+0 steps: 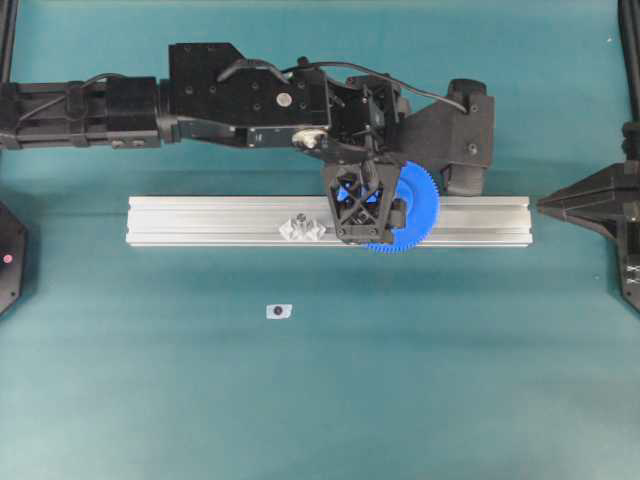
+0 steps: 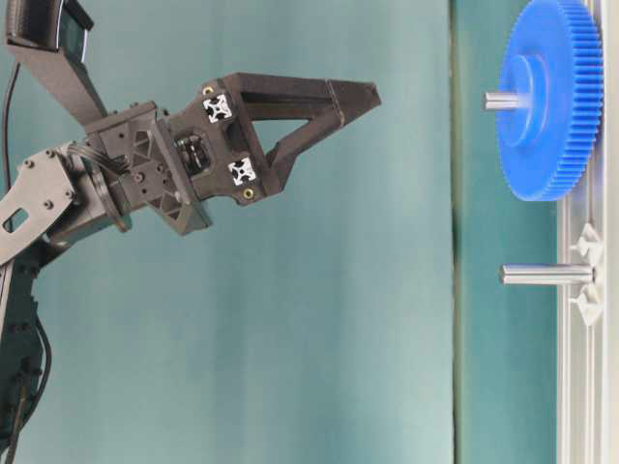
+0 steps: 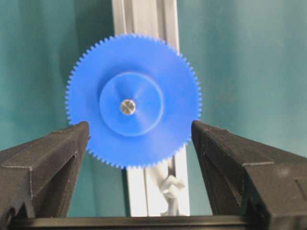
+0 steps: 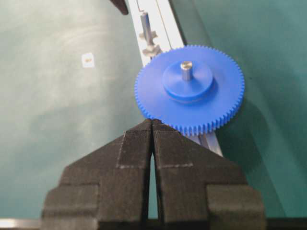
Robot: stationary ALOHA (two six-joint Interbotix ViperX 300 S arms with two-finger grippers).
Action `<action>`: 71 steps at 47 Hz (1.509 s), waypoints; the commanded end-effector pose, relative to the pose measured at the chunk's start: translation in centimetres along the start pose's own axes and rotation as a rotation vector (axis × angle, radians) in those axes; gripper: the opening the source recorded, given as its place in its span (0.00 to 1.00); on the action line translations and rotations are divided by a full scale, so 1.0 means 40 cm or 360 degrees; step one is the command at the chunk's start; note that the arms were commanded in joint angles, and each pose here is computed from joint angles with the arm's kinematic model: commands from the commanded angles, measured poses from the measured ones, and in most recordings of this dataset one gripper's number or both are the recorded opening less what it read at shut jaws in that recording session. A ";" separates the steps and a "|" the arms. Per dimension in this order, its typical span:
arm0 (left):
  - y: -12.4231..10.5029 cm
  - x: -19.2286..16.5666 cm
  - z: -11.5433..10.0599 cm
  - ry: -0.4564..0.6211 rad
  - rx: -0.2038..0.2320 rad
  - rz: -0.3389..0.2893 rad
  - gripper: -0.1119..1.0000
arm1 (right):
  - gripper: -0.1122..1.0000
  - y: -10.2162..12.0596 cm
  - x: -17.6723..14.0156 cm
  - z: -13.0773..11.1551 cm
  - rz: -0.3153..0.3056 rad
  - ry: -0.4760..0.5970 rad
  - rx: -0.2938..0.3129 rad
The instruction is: Find the location of the shaft and insert the large gear.
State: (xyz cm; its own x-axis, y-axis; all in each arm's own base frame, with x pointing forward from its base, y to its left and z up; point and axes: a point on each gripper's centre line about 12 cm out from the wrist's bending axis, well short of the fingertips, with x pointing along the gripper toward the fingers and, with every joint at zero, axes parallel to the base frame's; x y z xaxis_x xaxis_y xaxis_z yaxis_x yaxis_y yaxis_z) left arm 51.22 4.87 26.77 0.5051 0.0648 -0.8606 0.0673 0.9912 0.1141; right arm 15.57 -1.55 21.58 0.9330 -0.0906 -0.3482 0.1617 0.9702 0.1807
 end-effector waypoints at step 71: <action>0.001 -0.030 0.020 -0.0034 0.0003 0.0004 0.85 | 0.10 0.002 0.000 0.013 0.0001 -0.0020 0.0013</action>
State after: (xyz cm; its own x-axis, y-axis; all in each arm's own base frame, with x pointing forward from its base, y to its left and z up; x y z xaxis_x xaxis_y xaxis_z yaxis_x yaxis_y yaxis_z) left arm 51.23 4.80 26.31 0.4826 0.0623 -0.8736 0.0712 0.9914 0.1101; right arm 15.59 -1.56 21.66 0.9341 -0.0908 -0.3454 0.1612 0.9702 0.1809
